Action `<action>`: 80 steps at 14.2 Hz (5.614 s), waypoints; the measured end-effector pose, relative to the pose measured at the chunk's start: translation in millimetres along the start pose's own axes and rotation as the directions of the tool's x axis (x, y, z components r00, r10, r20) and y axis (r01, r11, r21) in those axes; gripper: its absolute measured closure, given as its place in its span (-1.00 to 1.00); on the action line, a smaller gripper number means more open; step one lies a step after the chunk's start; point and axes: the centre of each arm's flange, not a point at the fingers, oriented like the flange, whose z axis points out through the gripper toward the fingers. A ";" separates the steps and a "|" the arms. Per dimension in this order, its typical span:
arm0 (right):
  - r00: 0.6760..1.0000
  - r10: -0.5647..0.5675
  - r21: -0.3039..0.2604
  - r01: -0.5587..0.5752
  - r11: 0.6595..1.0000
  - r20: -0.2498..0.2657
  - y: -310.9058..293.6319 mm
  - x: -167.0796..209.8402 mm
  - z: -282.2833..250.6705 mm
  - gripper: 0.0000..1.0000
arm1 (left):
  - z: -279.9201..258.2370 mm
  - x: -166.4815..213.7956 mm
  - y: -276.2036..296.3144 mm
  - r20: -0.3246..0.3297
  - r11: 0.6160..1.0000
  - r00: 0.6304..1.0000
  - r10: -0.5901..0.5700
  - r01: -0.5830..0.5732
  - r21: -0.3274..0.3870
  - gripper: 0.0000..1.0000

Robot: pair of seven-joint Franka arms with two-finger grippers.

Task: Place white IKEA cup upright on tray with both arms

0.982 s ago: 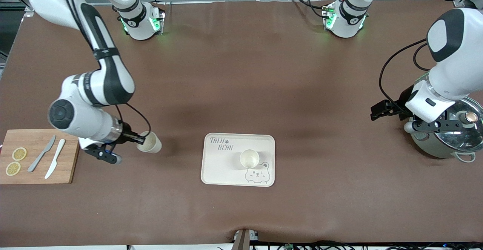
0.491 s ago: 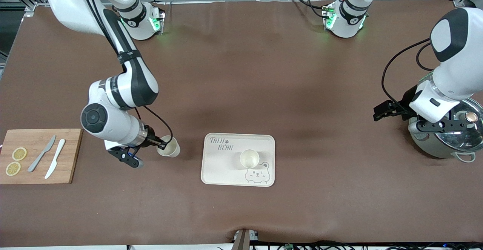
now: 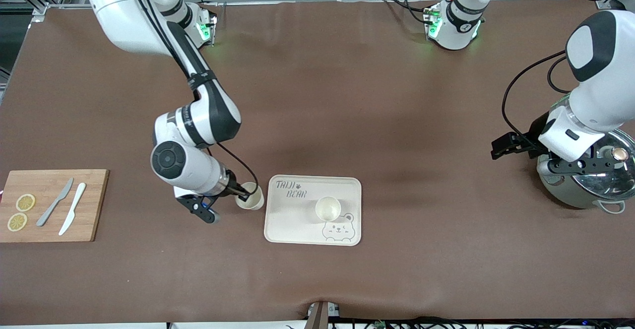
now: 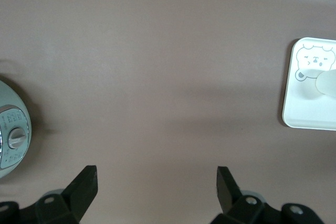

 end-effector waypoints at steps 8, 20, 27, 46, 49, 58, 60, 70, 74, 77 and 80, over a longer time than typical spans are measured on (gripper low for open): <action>0.999 0.051 0.033 -0.051 0.998 -0.013 -37.9 -23.4 46.7 0.96 | -11.2 2.5 6.0 -0.023 0.998 0.997 0.068 -0.068 -0.003 -1.00; 0.999 0.053 0.010 -0.053 0.999 -0.007 -40.2 -31.2 76.4 0.50 | -11.8 2.5 3.2 -0.019 0.997 0.997 0.076 -0.076 -0.001 -1.00; 0.998 0.055 -0.019 -0.055 0.998 0.011 -40.9 -29.4 65.2 -0.96 | -11.7 2.4 2.9 -0.017 0.997 0.997 0.075 -0.075 -0.001 -1.00; 0.997 -0.063 -0.054 0.066 0.996 0.051 28.5 33.3 -147.9 -1.00 | -3.4 4.7 2.8 -0.003 0.997 0.997 0.075 -0.075 -0.001 -1.00; 0.988 -0.149 -0.074 0.151 0.986 0.041 43.2 35.4 -156.3 -1.00 | -0.4 9.3 -4.7 0.000 0.998 0.998 0.062 -0.062 -0.001 -1.00; 0.924 -0.381 -0.088 0.382 0.920 0.034 120.1 66.8 -204.1 -1.00 | -23.1 12.9 -42.5 0.017 1.000 1.000 0.004 -0.004 0.004 -1.00; 0.910 -0.413 -0.089 0.415 0.906 0.036 134.7 65.2 -218.8 -1.00 | -22.2 13.2 -43.6 0.018 1.000 1.000 0.002 -0.003 0.004 -1.00; 0.801 -0.596 -0.124 0.597 0.792 0.055 204.5 69.0 -290.8 -1.00 | -5.7 19.4 -60.5 0.041 0.994 0.999 0.016 -0.020 0.108 -1.00; 0.790 -0.612 -0.121 0.611 0.782 0.034 217.7 58.5 -319.5 -1.00 | -21.0 22.0 -29.2 0.006 0.991 0.998 0.069 -0.069 0.111 -1.00; 0.761 -0.649 -0.119 0.645 0.755 0.008 227.4 44.6 -343.3 -1.00 | -43.4 23.3 -19.7 -0.038 0.992 0.997 0.064 -0.060 0.109 -1.00; 0.725 -0.688 -0.119 0.683 0.721 -0.008 249.2 31.3 -365.7 -1.00 | -68.2 10.5 -23.6 -0.029 0.993 0.998 0.047 -0.043 0.109 -1.00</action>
